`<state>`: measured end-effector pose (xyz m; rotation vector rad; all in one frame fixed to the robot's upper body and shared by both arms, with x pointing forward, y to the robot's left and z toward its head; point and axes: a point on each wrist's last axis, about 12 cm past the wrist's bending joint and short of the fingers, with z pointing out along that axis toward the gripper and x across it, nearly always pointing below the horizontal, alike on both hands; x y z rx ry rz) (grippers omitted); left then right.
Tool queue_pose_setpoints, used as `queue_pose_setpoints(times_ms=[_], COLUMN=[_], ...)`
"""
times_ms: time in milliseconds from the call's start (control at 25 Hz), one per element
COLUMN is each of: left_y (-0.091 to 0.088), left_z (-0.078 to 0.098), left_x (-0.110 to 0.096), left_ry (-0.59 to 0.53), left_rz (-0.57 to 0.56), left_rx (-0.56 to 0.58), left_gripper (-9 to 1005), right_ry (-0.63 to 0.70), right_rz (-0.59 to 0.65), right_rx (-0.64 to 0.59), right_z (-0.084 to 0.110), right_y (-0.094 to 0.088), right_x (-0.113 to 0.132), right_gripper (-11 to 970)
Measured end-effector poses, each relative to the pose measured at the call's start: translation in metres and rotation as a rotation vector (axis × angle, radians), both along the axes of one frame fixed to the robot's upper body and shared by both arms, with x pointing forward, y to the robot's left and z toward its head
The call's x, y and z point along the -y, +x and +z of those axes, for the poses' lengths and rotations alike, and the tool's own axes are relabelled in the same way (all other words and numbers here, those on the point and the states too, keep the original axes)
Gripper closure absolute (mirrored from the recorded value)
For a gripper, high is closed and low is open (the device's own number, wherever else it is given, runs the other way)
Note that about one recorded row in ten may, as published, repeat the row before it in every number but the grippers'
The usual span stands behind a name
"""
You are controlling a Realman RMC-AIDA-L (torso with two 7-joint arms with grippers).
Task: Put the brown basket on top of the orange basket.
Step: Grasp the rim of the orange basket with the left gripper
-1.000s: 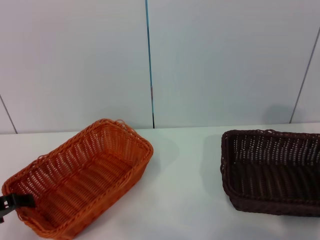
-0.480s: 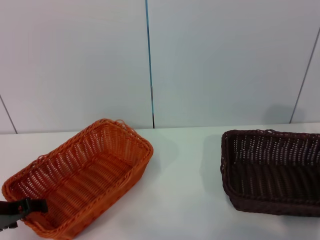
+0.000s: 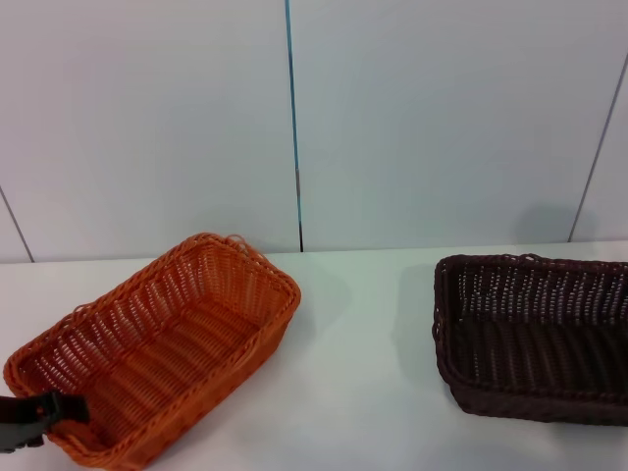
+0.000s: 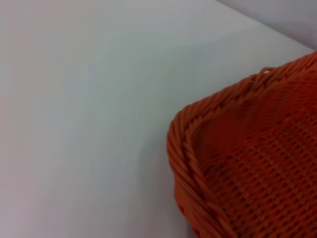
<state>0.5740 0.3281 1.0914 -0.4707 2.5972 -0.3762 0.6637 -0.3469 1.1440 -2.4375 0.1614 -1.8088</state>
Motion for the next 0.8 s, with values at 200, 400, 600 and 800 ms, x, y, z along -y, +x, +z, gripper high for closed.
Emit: queue_pose_setpoints(times_ms=[200, 400, 600, 800], left_y=[0.0000, -0.0010, -0.0025, -0.0032], left_z=[0.0007, 0.0004, -0.0004, -0.0008], left_x=[-0.0002, -0.0017, -0.0018, -0.0018], left_ry=[0.002, 0.001, 0.001, -0.001], left_rz=[-0.004, 0.000, -0.005, -0.005], left_rx=[-0.003, -0.004, -0.011, -0.014], left_gripper=[420, 543, 666, 790], right_ry=[-0.005, -0.008, -0.011, -0.014], right_rz=[-0.001, -0.006, -0.005, -0.004], right_rx=[0.002, 0.004, 0.002, 0.001], right_z=[0.0005, 0.0009, 0.0005, 0.0000], right_y=[0.0004, 0.0008, 0.0007, 0.0006], right_x=[0.0001, 0.0004, 0.0003, 0.0000], right_gripper=[336, 351, 351, 350])
